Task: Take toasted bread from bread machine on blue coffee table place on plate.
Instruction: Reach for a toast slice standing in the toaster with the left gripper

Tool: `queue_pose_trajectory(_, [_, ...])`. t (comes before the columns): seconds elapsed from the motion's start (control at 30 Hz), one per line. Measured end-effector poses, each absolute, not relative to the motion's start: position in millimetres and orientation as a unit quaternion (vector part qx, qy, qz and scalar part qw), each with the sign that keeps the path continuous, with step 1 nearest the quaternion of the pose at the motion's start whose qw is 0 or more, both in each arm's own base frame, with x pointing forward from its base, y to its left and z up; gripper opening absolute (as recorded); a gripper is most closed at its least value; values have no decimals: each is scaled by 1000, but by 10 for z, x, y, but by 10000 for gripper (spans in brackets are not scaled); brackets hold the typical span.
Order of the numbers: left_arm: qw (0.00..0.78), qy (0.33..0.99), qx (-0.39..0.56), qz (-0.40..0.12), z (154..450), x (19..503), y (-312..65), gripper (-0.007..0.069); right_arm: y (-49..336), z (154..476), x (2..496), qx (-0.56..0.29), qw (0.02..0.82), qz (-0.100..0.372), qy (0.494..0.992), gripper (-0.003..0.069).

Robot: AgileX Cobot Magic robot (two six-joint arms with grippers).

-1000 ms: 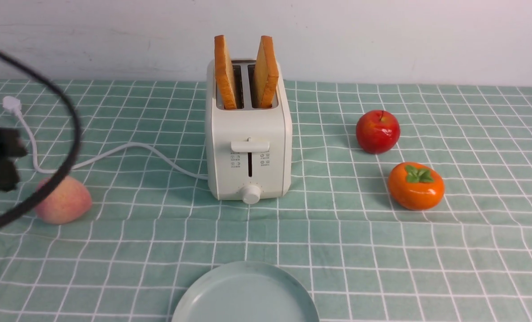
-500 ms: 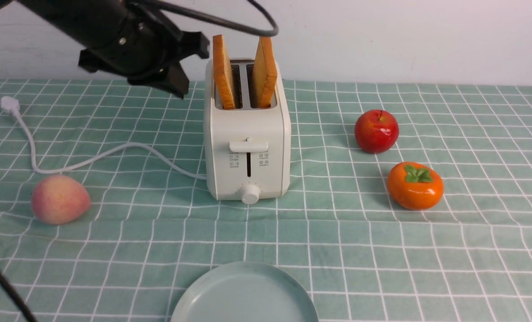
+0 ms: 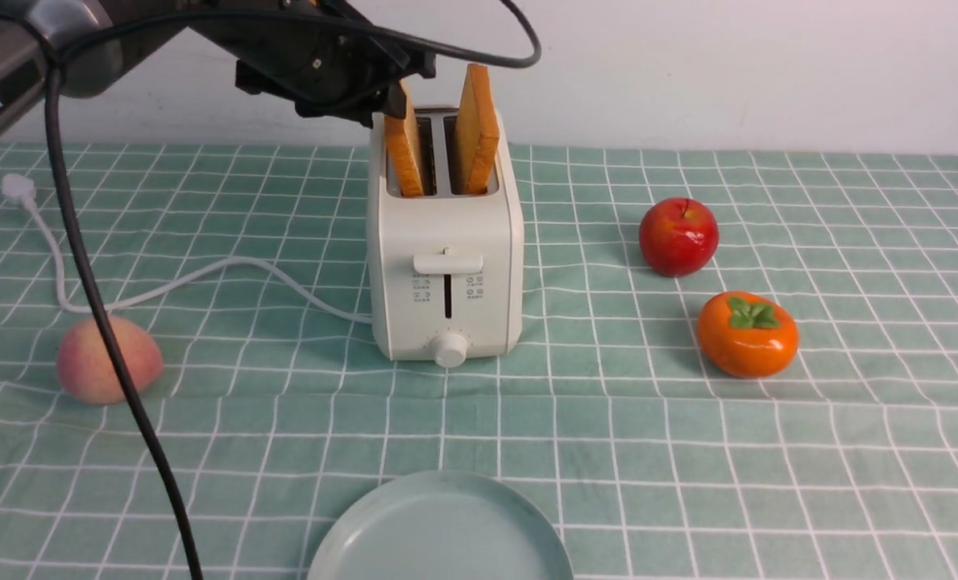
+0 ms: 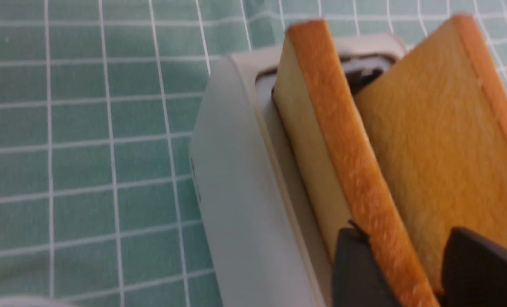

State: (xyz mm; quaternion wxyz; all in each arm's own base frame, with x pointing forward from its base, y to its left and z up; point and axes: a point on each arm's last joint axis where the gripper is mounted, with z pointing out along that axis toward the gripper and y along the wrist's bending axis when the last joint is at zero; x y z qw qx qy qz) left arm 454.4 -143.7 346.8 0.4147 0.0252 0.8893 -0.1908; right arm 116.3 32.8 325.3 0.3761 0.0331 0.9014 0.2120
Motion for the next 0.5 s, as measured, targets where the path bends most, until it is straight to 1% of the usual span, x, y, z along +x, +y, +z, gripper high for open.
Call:
queue_pose_trajectory(0.07, [413, 888, 18, -201, 3389, 4598, -1464, 452, 329, 3254, 1163, 33, 376, 213, 901, 12])
queue_pose_trajectory(0.13, [401, 893, 15, -203, 3266, 4649, -1485, 509, 331, 3255, 1162, 34, 376, 215, 901, 15])
queue_pose_trajectory(0.17, [393, 897, 15, -201, 3191, 4676, -1493, 522, 335, 3257, 1162, 35, 376, 217, 900, 15])
queue_pose_trajectory(0.2, [386, 901, 13, -200, 3126, 4697, -1500, 518, 338, 3259, 1162, 35, 376, 220, 900, 15])
queue_pose_trajectory(0.23, [384, 902, 12, -198, 3097, 4709, -1499, 495, 340, 3259, 1161, 36, 375, 221, 900, 15])
queue_pose_trajectory(0.27, [381, 903, 7, -199, 3090, 4711, -1495, 447, 340, 3257, 1160, 35, 374, 221, 900, 15])
queue_pose_trajectory(0.33, [375, 905, -4, -202, 3100, 4707, -1483, 300, 341, 3256, 1158, 35, 373, 221, 901, 17])
queue_pose_trajectory(0.37, [372, 906, -7, -202, 3130, 4691, -1474, 193, 342, 3255, 1156, 35, 372, 221, 901, 18])
queue_pose_trajectory(0.4, [366, 908, -9, -206, 3165, 4666, -1474, 103, 343, 3252, 1153, 34, 369, 221, 902, 20])
queue_pose_trajectory(0.43, [361, 910, -5, -203, 3230, 4618, -1467, 66, 343, 3251, 1152, 34, 368, 222, 902, 21])
queue_pose_trajectory(0.47, [363, 909, -6, -204, 3247, 4613, -1466, 66, 343, 3251, 1152, 34, 369, 222, 902, 22])
queue_pose_trajectory(0.5, [359, 911, -2, -204, 3361, 4532, -1456, 77, 344, 3249, 1150, 33, 367, 222, 903, 23])
